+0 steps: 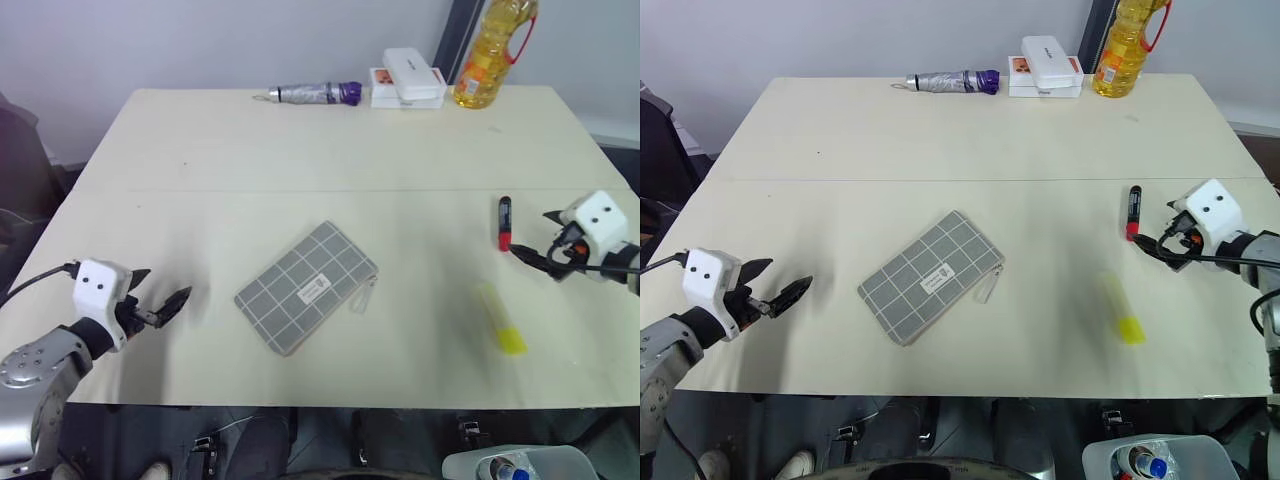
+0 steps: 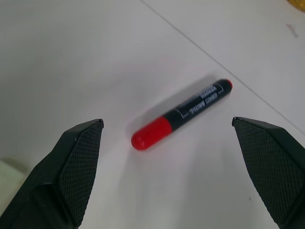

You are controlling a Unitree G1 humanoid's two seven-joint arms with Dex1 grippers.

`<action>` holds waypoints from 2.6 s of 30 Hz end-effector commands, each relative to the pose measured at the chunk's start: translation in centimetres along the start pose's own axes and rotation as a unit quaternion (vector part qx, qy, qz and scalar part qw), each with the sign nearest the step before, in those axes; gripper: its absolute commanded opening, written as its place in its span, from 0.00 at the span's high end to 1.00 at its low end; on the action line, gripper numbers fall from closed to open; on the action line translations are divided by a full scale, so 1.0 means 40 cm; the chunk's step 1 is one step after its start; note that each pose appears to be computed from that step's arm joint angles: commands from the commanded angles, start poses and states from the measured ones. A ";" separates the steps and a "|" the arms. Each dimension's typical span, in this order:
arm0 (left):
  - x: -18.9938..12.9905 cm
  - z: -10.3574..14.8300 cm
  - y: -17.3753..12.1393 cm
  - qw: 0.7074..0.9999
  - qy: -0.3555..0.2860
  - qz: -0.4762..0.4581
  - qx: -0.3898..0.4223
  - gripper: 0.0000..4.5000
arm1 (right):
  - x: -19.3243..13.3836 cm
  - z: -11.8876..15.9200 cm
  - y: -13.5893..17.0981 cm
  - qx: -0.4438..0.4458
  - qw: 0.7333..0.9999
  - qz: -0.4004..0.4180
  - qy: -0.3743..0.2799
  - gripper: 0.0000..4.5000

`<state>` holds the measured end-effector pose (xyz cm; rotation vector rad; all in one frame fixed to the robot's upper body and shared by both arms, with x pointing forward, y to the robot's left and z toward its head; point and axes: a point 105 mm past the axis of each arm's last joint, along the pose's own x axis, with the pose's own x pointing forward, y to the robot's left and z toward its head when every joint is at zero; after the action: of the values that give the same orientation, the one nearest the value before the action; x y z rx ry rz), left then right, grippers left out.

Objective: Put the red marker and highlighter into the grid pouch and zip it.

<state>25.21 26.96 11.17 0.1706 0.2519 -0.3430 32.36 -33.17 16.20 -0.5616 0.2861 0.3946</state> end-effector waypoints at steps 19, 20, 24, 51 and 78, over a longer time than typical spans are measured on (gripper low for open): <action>-0.010 0.013 -0.160 0.944 -0.024 -0.154 0.290 0.00 | 0.189 0.262 0.327 0.016 0.983 0.148 -0.112 0.98; -0.011 0.010 -0.172 0.932 -0.029 -0.165 0.322 0.00 | 0.201 0.258 0.327 0.017 0.985 0.138 -0.105 0.99; 0.001 0.015 -0.225 0.888 -0.080 -0.184 0.414 0.00 | 0.238 0.250 0.355 0.002 0.988 0.123 -0.089 0.99; 0.059 0.028 -0.354 0.818 -0.196 -0.200 0.503 0.00 | 0.315 0.236 0.503 0.028 0.986 0.157 -0.047 0.99; 0.004 -0.004 -0.288 0.825 -0.060 -0.355 0.436 0.00 | 0.340 0.241 0.508 0.043 0.989 0.130 -0.059 0.99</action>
<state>21.46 16.60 9.83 0.9442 0.0222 -1.1916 37.10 -8.32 9.72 -0.4145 0.2654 0.6589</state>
